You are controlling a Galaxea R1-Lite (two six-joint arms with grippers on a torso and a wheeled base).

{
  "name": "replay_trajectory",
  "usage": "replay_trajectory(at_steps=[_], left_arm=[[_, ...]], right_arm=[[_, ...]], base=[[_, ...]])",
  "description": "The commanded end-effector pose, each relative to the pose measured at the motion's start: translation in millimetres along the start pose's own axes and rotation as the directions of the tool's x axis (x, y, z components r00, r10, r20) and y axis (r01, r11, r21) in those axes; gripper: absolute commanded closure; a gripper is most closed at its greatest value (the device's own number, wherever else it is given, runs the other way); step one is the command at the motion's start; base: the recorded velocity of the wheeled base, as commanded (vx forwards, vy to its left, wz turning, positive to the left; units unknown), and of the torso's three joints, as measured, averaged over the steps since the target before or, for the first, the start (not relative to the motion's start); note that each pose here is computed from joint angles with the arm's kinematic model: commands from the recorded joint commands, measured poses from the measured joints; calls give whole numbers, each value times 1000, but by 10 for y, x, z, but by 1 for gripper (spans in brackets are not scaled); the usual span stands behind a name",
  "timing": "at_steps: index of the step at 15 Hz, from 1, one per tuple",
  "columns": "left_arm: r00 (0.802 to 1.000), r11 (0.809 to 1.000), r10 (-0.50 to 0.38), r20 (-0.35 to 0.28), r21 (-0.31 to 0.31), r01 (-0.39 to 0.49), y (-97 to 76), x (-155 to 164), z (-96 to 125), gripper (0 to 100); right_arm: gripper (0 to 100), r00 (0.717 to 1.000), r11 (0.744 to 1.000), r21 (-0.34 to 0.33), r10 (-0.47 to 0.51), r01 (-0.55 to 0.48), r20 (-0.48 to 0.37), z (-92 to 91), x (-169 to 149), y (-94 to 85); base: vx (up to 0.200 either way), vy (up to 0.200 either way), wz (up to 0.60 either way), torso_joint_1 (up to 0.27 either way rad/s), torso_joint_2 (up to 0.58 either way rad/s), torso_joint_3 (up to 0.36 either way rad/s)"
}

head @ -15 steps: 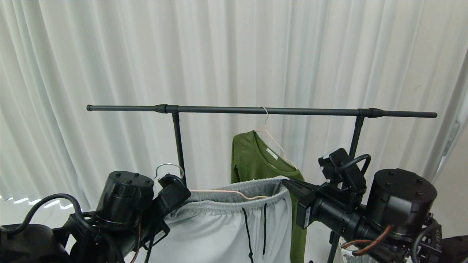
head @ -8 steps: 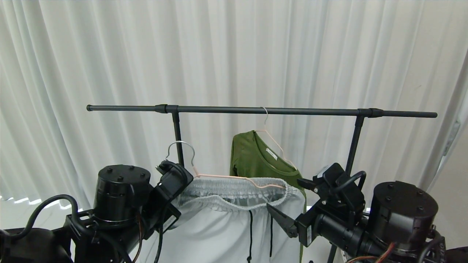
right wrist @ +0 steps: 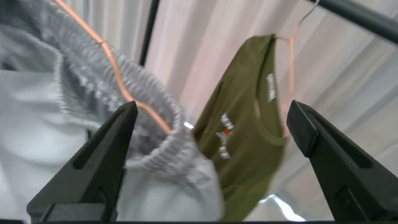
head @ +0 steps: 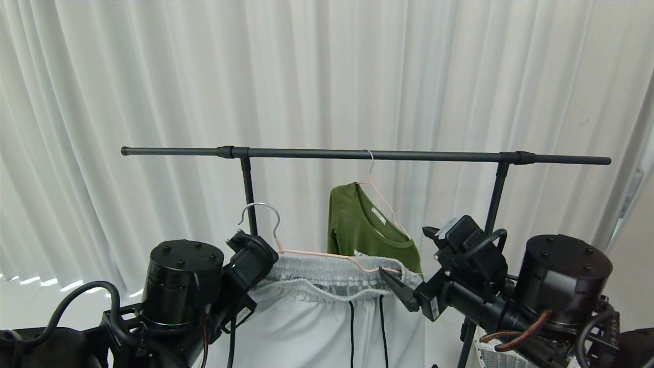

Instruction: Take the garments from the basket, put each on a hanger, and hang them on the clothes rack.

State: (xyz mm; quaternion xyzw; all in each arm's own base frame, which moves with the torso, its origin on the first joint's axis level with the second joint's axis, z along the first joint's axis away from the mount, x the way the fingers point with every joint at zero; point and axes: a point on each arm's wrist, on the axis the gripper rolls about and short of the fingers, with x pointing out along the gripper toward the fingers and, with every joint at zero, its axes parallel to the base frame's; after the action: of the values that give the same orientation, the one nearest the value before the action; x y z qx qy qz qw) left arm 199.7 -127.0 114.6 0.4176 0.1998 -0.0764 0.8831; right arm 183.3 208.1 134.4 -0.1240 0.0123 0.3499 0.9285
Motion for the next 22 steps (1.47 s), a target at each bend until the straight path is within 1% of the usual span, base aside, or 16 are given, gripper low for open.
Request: replay_trajectory(at_steps=[1,2,3,4,6,7,10,14,16,18,19,22], left_arm=[[1000,1000,-7,7,9,7,-29,2,25,100],[1000,1000,-14,8,17,13,-60,10,42,100],[1000,1000,-9,4,21,8,-75,23,56,100],[1000,1000,-11,-6,27,11,-102,50,56,100],[1000,999,-25,10,33,24,-145,41,98,100],[999,998,-38,17,43,37,-194,27,115,100],[998,997,-52,37,55,50,-243,-11,153,100],[997,995,-70,34,72,67,-312,-2,158,100],[995,993,-88,56,88,82,-372,-56,193,100],[996,994,-66,53,88,61,-381,-77,208,100],[996,994,-66,53,86,61,-380,-80,205,100],[995,994,-75,67,86,69,-388,-99,222,100]], right_arm=[[0,1000,998,-59,-7,6,-9,-18,21,-12],[0,1000,996,-94,-1,-2,-23,-48,45,10],[0,999,994,-111,15,-19,-38,-80,69,65],[0,998,993,-116,32,-37,-46,-96,91,122],[0,997,991,-121,49,-55,-53,-81,167,185],[0,998,990,-130,44,-50,-51,-52,218,188],[0,998,990,-138,-29,22,-53,-15,326,195],[0,998,990,-137,-32,25,-47,3,327,205],[0,998,989,-142,-49,41,-50,4,337,222],[0,996,988,-145,-69,60,-57,-5,341,220],[100,996,988,-145,-69,60,-57,-5,337,219],[100,997,988,-147,-60,51,-58,-8,336,250]], base=[[0,0,0,0,0,0],[0,0,0,0,0,0],[0,0,0,0,0,0],[0,0,0,0,0,0],[0,0,0,0,0,0],[0,0,0,0,0,0],[0,0,0,0,0,0],[0,0,0,0,0,0],[0,0,0,0,0,0],[0,0,0,0,0,0],[0,0,0,0,0,0],[0,0,0,0,0,0]])
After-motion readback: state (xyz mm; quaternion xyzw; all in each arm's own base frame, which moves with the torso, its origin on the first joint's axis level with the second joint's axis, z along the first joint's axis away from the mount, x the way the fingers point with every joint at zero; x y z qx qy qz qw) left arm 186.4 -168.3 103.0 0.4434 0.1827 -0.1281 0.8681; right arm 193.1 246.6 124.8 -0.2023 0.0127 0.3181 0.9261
